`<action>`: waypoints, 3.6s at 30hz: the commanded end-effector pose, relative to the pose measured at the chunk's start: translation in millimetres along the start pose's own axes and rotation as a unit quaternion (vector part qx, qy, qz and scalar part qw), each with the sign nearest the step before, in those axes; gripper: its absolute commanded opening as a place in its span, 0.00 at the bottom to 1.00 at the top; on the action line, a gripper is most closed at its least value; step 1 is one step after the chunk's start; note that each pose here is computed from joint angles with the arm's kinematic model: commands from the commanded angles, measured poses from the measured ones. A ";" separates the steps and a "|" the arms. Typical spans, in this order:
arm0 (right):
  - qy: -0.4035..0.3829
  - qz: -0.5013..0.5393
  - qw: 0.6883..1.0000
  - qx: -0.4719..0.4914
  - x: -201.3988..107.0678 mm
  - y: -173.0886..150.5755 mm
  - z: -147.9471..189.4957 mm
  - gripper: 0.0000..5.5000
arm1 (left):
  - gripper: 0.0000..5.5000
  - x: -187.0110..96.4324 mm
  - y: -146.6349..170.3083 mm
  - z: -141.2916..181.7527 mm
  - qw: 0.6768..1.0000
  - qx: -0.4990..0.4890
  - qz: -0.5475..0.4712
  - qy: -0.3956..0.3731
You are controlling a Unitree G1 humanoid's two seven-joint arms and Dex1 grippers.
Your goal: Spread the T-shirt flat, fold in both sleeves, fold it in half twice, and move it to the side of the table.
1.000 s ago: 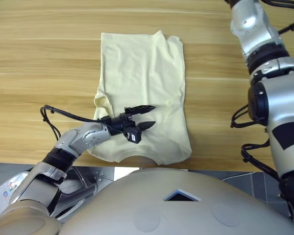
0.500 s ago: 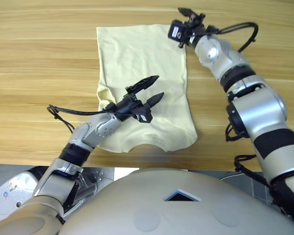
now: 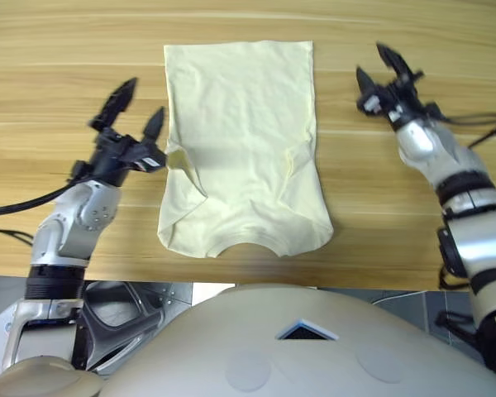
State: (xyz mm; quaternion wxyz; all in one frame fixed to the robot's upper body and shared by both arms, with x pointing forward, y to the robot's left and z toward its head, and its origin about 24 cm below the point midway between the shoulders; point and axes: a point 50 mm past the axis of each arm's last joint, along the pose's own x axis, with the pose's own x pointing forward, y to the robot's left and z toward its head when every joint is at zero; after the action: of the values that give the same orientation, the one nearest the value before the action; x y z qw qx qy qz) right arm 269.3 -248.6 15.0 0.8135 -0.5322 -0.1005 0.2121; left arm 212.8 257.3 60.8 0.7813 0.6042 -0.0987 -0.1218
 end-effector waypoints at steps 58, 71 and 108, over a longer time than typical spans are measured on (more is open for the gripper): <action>-0.162 0.398 0.900 -0.078 -94.1 7.3 85.0 0.46 | 0.17 -115.6 -78.0 46.9 0.795 -0.059 -0.571 -0.196; -0.194 0.404 0.892 -0.057 -94.1 21.2 95.7 0.12 | 0.00 -110.4 -76.4 44.6 0.800 -0.053 -0.564 -0.198; -0.165 0.152 0.953 0.205 -37.4 -17.7 98.8 0.01 | 0.00 16.2 -13.8 46.9 0.899 -0.338 -0.184 -0.212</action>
State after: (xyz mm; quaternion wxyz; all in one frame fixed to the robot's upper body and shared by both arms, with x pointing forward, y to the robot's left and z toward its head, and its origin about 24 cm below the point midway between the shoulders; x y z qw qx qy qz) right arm 187.1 -193.5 79.3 0.8312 -0.3239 -0.1150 0.4370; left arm 198.9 210.3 61.4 0.8499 0.2928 -0.1038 -0.4256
